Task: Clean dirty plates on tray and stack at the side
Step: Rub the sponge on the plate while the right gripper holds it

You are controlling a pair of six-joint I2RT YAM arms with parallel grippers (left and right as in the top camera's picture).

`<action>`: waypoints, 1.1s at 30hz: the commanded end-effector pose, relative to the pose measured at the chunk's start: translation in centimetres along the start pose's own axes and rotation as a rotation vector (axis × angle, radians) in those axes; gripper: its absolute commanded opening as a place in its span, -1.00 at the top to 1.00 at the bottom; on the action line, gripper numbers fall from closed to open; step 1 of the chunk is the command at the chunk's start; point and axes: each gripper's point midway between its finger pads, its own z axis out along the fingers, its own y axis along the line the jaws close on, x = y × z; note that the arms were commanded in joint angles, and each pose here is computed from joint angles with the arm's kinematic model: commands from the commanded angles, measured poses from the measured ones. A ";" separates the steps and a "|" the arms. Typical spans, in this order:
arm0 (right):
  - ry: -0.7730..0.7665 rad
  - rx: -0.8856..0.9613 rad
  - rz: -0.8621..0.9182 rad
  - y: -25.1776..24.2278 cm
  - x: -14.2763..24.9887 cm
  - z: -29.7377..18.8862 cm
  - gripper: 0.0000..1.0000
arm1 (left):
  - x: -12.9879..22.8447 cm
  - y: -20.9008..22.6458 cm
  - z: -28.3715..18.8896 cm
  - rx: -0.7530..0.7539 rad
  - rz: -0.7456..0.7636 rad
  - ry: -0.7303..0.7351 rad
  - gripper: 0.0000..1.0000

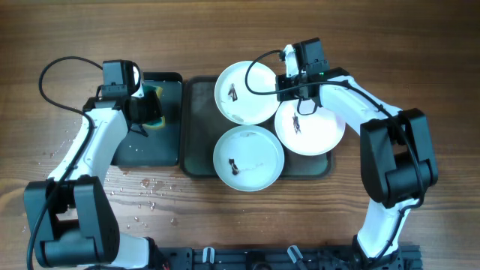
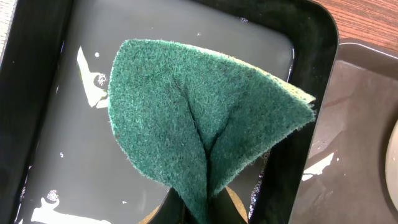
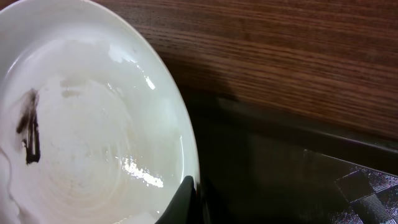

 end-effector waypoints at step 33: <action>0.039 -0.107 0.178 3.7 0.7 -0.6 0.91 | -6.3 -12.6 -6.0 0.206 0.098 -0.205 0.92</action>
